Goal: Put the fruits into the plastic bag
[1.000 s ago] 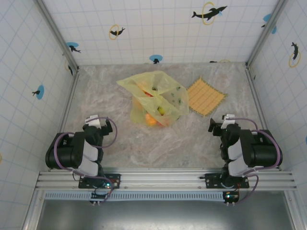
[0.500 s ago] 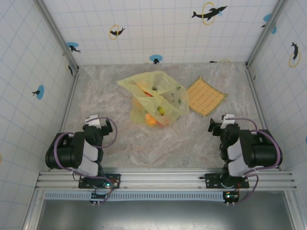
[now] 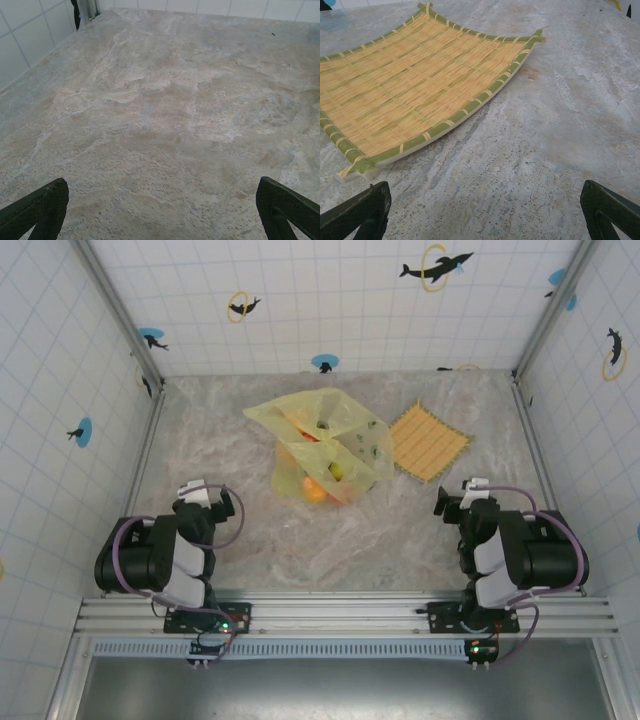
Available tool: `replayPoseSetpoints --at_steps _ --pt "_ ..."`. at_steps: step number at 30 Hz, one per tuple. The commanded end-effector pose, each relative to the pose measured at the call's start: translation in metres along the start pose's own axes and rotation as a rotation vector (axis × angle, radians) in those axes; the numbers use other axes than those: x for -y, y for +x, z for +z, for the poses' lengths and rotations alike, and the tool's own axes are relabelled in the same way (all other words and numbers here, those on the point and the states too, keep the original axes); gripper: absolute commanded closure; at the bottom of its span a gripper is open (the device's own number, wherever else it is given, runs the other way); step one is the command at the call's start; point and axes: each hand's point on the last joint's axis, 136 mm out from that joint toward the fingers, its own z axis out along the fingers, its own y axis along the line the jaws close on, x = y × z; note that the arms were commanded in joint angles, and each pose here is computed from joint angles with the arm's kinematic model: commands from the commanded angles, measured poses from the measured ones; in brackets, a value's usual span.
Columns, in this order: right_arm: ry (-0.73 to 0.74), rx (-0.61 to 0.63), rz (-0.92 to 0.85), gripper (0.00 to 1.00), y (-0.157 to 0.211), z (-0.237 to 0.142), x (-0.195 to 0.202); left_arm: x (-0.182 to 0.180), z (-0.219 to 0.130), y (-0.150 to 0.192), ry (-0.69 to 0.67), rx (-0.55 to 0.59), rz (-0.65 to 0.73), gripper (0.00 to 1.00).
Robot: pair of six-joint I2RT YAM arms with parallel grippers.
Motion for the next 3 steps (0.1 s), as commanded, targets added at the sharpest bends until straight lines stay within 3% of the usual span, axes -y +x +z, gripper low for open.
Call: replayPoseSetpoints --at_steps 1,3 --pt "0.006 0.039 -0.007 0.01 -0.0078 -0.0024 -0.0002 0.001 -0.0008 -0.0021 0.012 0.01 -0.012 0.02" --pt "0.004 0.041 -0.007 0.01 -0.0084 -0.0023 -0.0007 0.0007 -0.001 -0.0021 0.011 0.011 -0.012 0.02"
